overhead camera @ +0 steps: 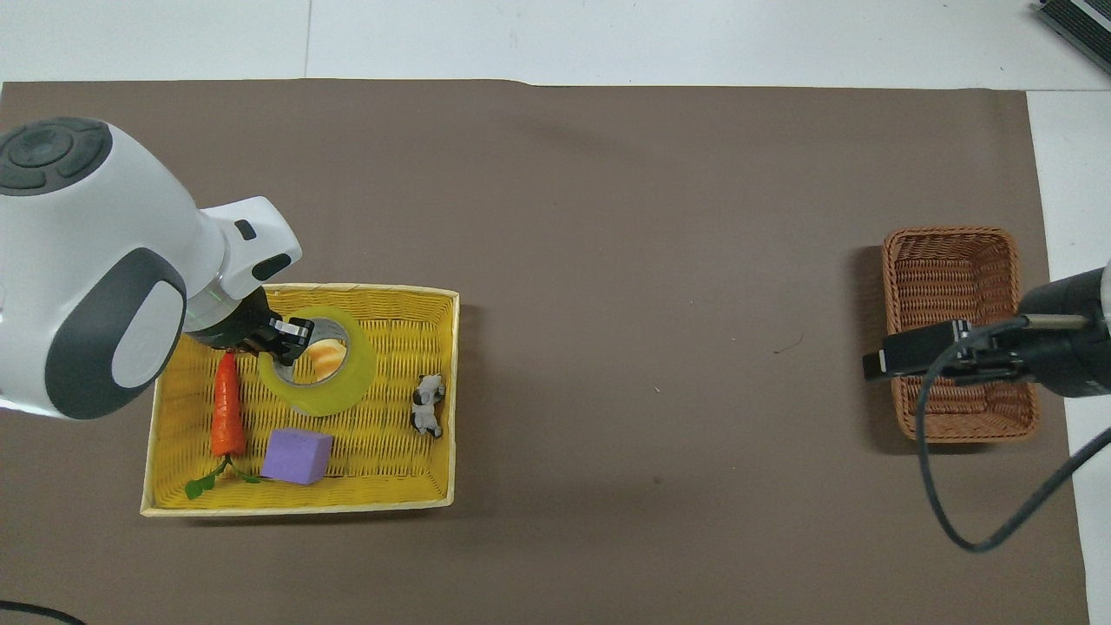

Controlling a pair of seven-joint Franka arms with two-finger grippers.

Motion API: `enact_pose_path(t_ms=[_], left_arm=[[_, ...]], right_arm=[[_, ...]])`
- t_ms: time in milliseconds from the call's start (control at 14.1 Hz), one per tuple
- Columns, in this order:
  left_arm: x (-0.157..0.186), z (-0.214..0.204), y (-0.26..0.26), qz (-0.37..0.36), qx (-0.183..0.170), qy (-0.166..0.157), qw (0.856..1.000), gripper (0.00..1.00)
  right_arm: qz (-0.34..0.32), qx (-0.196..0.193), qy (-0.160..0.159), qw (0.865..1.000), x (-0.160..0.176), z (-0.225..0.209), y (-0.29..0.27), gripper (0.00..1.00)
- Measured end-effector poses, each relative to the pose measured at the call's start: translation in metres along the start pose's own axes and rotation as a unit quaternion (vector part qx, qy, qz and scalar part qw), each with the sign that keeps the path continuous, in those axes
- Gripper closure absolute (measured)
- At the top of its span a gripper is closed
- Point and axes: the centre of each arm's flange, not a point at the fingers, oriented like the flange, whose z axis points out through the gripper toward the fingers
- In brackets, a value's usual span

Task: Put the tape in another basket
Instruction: 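Carry the tape with the left gripper while the right gripper reaches toward it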

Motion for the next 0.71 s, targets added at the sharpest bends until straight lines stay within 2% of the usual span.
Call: enact_pose_path(t_ms=[214,427,712], left_arm=[[0.003,-0.006,0.032,-0.036,-0.031,0.02,0.999,0.77],[0.006,-0.013,0.09,-0.069,-0.065,0.055,0.994,0.77],[0.003,-0.021,0.15,-0.1,-0.112,0.076,0.986,0.77]], right_arm=[[0.02,0.042,0.012,0.999,0.003,0.02,-0.035,0.0],[0.057,0.084,0.008,0.995,0.004,0.043,-0.062,0.0],[0.074,0.119,0.0,0.99,0.002,0.074,-0.09,0.0]])
